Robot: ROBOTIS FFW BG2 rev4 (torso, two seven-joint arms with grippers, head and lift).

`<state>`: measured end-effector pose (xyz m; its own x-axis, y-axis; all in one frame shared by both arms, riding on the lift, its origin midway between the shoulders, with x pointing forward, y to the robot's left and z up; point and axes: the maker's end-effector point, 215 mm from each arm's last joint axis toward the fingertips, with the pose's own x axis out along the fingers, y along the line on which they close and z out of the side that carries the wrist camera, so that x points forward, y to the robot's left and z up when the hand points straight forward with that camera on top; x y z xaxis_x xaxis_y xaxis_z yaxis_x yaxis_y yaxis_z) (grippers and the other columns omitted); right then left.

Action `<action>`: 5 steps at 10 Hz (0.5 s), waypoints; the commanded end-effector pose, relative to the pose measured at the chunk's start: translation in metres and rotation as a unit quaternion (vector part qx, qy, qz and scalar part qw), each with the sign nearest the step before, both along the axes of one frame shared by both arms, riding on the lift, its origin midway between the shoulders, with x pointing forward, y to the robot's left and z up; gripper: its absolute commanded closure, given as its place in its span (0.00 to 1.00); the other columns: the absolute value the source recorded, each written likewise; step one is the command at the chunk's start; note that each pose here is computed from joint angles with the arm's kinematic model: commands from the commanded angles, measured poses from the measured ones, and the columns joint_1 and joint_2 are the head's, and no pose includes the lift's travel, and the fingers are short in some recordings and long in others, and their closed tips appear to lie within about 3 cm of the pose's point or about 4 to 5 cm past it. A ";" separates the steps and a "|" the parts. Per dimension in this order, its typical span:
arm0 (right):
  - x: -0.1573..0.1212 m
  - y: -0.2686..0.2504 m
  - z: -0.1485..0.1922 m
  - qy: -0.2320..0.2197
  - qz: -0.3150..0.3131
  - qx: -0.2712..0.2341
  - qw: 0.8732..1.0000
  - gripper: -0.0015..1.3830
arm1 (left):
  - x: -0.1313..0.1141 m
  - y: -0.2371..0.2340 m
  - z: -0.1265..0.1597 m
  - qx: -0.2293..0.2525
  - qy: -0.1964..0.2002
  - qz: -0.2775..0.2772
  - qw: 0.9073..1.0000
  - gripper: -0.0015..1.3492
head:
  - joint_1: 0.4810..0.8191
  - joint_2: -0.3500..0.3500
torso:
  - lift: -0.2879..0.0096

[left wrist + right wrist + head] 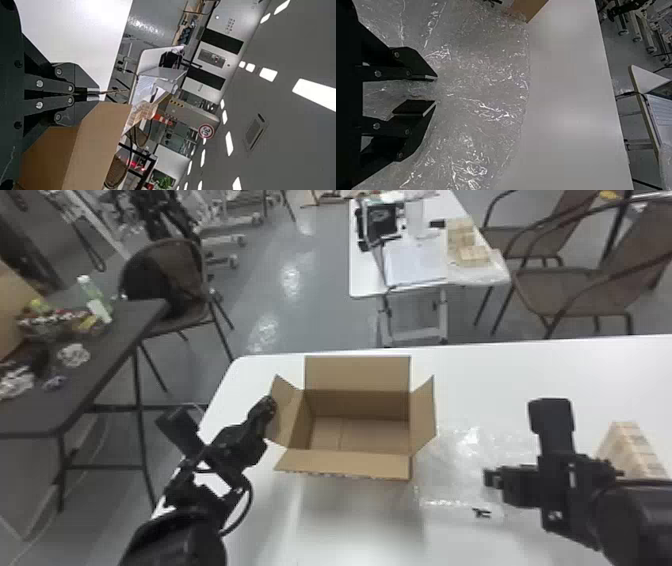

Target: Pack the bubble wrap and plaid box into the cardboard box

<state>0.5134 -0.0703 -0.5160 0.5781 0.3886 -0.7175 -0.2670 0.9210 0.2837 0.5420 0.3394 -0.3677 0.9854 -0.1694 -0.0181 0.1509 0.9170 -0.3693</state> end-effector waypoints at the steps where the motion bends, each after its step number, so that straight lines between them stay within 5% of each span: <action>1: -0.001 0.002 0.008 -0.008 0.001 0.002 1.000 0.70 | -0.001 0.002 0.000 0.000 -0.001 0.002 1.000 0.90 | 0.63 0.89 | 0.67; 5: -0.002 0.022 0.059 -0.024 0.032 0.066 0.997 0.73 | -0.001 0.011 0.002 0.005 -0.002 0.014 1.000 0.90 | 0.63 0.93 | 0.67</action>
<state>0.5112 -0.0484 -0.4630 0.5833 0.5032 -0.6376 -0.3313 0.8641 0.3789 0.5409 0.3489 -0.3677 0.9893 -0.1445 -0.0191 0.1279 0.9235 -0.3618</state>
